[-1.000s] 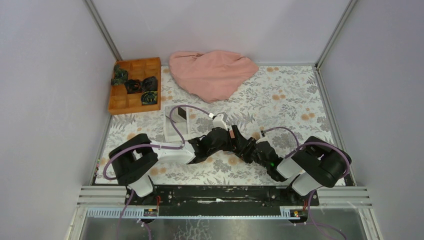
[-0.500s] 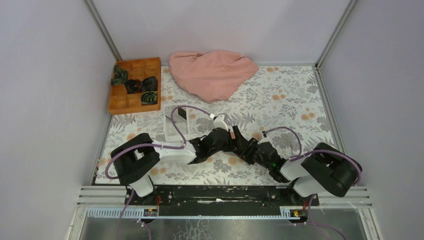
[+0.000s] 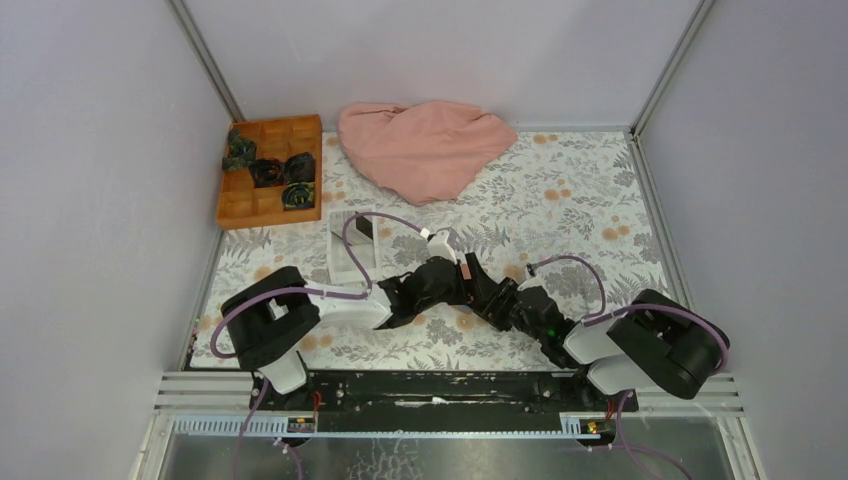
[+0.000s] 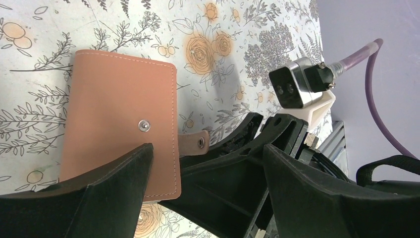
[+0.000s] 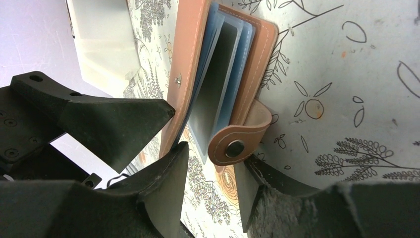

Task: Put the credit cards into the card holder
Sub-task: Close the card holder at the center of the board.

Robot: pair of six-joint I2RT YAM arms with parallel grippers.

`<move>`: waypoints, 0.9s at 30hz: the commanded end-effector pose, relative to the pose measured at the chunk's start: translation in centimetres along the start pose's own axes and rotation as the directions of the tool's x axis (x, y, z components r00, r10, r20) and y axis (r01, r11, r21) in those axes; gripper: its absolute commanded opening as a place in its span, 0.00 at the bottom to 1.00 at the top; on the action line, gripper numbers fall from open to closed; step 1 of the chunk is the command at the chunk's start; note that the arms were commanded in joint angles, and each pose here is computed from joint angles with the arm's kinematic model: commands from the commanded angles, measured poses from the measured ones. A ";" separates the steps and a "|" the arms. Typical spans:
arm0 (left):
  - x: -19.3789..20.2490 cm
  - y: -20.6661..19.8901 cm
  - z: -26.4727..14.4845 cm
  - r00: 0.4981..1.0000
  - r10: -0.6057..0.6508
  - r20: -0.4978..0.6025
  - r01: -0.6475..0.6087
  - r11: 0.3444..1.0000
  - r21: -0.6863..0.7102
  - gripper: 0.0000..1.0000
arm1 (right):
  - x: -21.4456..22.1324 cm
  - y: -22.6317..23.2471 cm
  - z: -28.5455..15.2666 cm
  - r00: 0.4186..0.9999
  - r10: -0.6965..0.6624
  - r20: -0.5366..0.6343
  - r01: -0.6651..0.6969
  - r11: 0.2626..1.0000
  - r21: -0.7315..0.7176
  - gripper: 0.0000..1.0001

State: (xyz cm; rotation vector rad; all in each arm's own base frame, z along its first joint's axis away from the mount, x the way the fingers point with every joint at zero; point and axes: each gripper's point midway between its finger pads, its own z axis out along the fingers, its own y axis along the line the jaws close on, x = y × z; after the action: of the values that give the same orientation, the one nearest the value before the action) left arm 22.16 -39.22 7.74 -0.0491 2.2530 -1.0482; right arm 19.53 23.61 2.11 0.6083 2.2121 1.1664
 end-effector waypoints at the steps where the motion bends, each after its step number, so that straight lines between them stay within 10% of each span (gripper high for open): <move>1: 5.3 6.7 -1.1 0.984 0.024 -0.174 -0.057 0.981 -0.186 0.88 | 0.9 -3.0 -0.9 0.997 -0.075 -0.035 0.078 0.993 0.093 0.50; 27: 5.7 7.2 -1.3 0.983 0.021 -0.181 -0.056 0.980 -0.190 0.88 | 0.3 -3.2 -2.0 0.995 -0.096 -0.014 0.097 0.988 0.119 0.51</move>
State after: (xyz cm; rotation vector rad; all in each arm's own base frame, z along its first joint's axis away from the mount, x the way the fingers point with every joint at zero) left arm 21.22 -39.48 7.68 -0.0697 2.2629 -1.1165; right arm 18.17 22.41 2.21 0.5761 2.2525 1.1191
